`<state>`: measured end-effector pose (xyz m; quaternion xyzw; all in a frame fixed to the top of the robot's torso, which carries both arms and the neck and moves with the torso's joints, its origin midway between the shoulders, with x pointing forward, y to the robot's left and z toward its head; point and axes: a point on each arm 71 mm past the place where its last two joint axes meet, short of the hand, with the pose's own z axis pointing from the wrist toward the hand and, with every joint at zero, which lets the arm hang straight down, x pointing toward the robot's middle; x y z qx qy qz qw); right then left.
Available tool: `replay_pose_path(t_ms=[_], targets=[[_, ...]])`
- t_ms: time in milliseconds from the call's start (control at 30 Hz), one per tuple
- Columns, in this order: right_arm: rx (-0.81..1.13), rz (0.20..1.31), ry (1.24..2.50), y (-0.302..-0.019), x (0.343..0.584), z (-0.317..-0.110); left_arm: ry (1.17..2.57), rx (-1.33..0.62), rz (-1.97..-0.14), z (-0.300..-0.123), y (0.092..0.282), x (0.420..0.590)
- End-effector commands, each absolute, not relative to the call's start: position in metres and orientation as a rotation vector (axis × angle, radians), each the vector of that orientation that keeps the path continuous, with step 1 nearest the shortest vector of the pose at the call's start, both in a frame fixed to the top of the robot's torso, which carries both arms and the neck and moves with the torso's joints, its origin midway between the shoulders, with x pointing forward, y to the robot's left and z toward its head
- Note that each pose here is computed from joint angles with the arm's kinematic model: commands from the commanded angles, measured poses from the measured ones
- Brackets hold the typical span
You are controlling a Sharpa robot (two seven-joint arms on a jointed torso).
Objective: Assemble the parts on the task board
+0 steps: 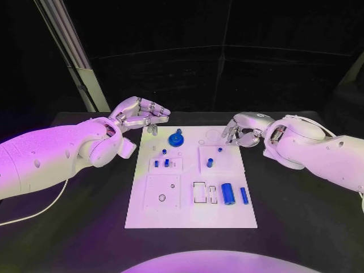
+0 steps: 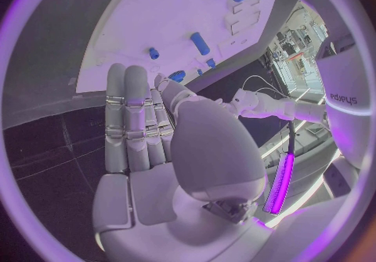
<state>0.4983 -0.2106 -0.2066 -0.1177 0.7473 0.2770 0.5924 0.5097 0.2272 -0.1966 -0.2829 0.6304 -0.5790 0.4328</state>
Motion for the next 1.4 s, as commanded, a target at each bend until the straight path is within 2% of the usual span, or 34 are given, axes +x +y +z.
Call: replay_pose_path(t_ms=[33, 800, 1400], targets=[[-0.406, 0.529, 1.716, -0.205, 0.497, -0.209, 1.337, -0.999, -1.599, -0.190, 0.234, 0.511], [-0.500, 0.489, 1.800, -0.184, 0.492, -0.234, 1.335, -1.062, -1.651, -0.191, 0.231, 0.506], [-0.512, 0.508, 1.789, -0.173, 0.493, -0.240, 1.344, -1.071, -1.640, -0.193, 0.234, 0.506]])
